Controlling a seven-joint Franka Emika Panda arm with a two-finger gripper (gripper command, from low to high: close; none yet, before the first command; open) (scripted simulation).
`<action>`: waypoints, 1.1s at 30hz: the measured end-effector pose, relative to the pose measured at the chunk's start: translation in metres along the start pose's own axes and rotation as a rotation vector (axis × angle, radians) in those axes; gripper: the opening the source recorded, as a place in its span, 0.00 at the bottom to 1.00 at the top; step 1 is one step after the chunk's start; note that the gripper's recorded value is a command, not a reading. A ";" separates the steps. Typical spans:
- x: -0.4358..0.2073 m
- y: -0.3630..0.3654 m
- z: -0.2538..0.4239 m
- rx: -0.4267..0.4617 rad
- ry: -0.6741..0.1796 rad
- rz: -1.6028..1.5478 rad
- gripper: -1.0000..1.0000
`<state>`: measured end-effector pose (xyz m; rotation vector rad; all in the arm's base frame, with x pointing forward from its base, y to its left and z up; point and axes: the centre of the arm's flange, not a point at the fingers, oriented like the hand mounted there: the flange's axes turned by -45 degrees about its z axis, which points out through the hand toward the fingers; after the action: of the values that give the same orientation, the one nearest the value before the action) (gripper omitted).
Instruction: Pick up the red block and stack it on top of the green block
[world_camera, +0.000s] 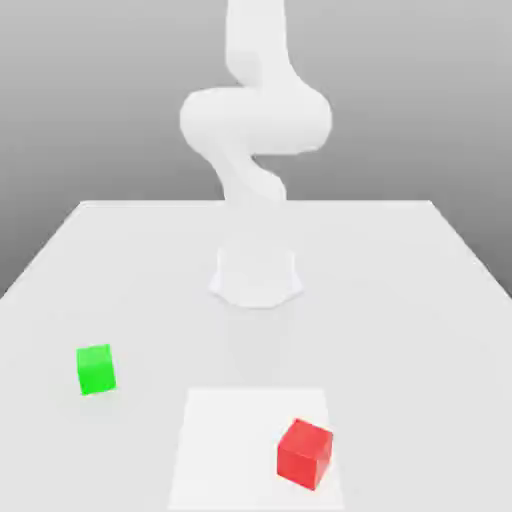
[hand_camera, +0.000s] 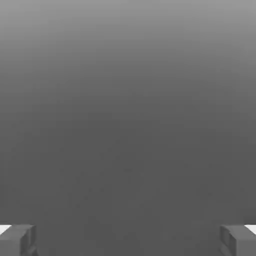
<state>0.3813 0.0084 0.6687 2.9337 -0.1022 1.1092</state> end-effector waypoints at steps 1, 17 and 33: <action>-0.003 -0.004 0.023 -0.012 -0.033 0.019 0.50; -0.154 -0.032 0.315 -0.152 -0.506 0.307 0.50; -0.299 -0.044 0.430 -0.185 -0.702 0.440 0.00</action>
<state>0.4444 0.0591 0.1499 3.0338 -0.8216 0.0036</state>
